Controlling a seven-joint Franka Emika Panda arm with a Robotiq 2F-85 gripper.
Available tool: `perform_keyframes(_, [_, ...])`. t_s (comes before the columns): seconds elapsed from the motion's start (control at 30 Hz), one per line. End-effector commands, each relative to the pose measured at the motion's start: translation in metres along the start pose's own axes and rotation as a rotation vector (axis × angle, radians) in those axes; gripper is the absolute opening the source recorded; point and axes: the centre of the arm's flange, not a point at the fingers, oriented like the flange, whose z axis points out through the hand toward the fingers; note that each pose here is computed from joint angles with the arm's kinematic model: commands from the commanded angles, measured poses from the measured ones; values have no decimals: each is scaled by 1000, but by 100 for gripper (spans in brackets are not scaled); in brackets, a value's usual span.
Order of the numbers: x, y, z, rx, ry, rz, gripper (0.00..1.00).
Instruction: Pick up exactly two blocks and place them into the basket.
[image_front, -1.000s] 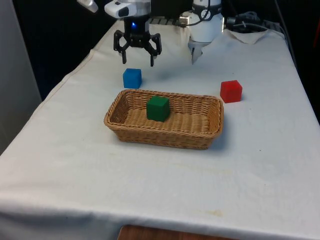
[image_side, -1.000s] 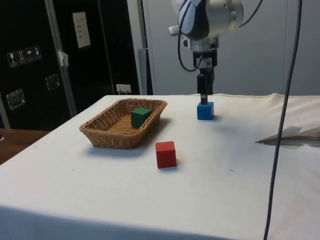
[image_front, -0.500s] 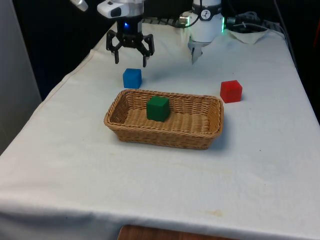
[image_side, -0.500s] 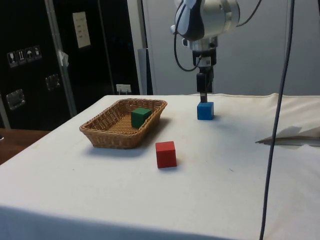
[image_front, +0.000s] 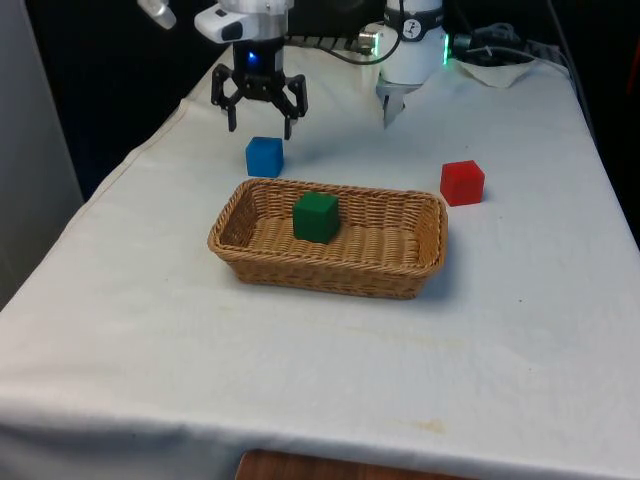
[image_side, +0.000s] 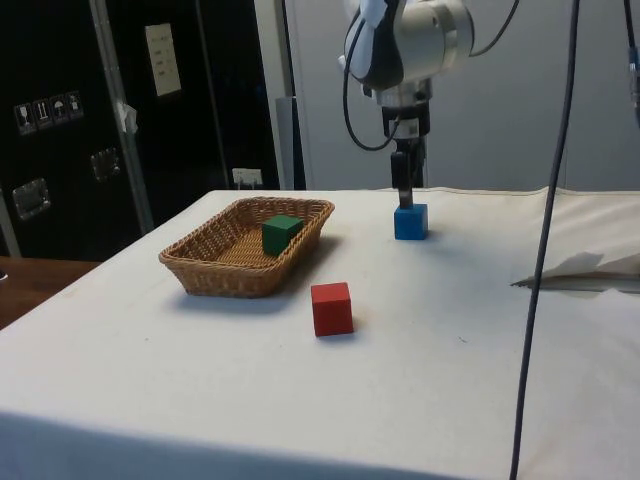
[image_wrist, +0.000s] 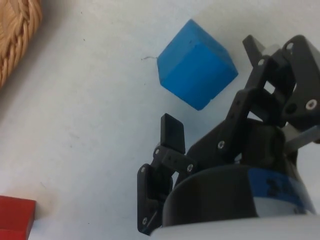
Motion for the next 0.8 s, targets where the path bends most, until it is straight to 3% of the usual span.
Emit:
perform_keyframes(0.0, [-1,-7,10,6,7,-2,100])
perform_keyframes(0.17, [0,-8,13,-3,-1,-2,100])
perform_keyframes(0.2, [1,-2,5,-9,-12,-2,100])
perform_keyframes(0.23, [0,-8,14,-5,-2,-2,100])
perform_keyframes(0.43, [2,-9,18,-15,-11,-2,100])
perform_keyframes(0.47, [2,-3,9,-20,-22,-1,100])
perform_keyframes(0.5, [2,-8,19,-17,-13,-2,100])
perform_keyframes(0.67, [3,-9,22,-24,-18,3,100])
perform_keyframes(0.7, [4,-3,13,-29,-30,3,100])
perform_keyframes(0.77, [5,-9,24,-28,-19,5,100])
